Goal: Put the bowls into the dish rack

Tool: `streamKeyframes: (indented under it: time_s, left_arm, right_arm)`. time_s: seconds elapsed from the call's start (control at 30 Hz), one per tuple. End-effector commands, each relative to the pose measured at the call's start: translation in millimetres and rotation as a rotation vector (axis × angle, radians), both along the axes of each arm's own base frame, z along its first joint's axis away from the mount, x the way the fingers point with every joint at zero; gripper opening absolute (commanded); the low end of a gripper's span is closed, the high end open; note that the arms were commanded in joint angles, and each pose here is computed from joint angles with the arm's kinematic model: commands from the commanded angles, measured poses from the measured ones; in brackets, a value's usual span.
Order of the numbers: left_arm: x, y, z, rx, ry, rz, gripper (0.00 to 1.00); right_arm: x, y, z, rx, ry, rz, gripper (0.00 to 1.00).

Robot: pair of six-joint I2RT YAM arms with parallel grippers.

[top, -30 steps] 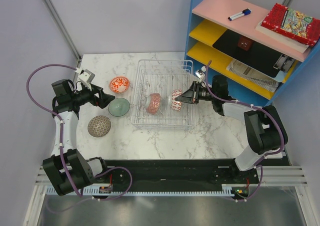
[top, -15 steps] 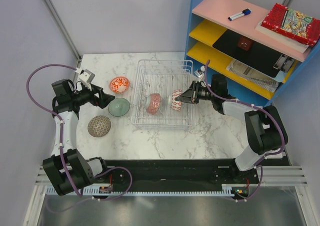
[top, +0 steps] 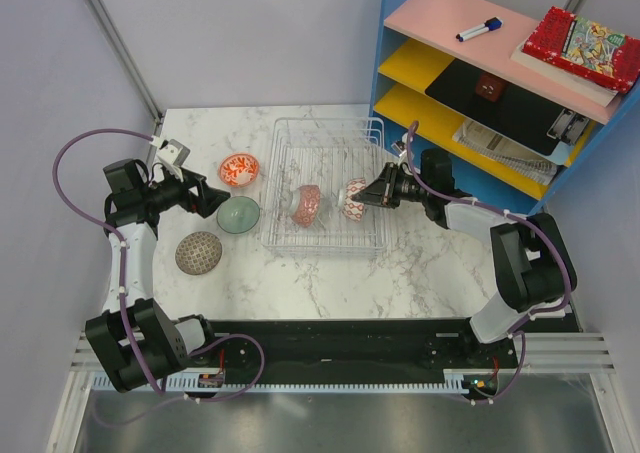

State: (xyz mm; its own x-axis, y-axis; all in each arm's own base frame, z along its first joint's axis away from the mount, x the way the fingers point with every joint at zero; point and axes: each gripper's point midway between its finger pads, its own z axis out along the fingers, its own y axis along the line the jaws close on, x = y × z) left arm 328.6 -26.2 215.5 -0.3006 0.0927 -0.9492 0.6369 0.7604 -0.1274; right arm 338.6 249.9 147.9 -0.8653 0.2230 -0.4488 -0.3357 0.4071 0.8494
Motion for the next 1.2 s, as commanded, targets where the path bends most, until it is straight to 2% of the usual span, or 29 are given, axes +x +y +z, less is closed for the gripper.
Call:
streamKeyframes:
  time_s: [0.0,0.37,0.7,1.17]
  left_arm:
    - [-1,-1,12,-0.002,-0.043,-0.006,1.0]
    - [-2,-1,11,0.002,-0.044,-0.003,1.0]
    - [-2,-1,11,0.004,-0.047,-0.005,1.0]
    - [-2,-1,14,0.013,-0.06,-0.004,1.0]
  right_arm:
    - [21,-28,-58,-0.248,0.027,-0.173,0.0]
    - [22,-28,-54,-0.305,-0.007,-0.196,0.0]
    - [26,-29,-53,-0.459,-0.094,-0.175,0.0]
    - [11,-35,-68,-0.565,-0.086,-0.127,0.0]
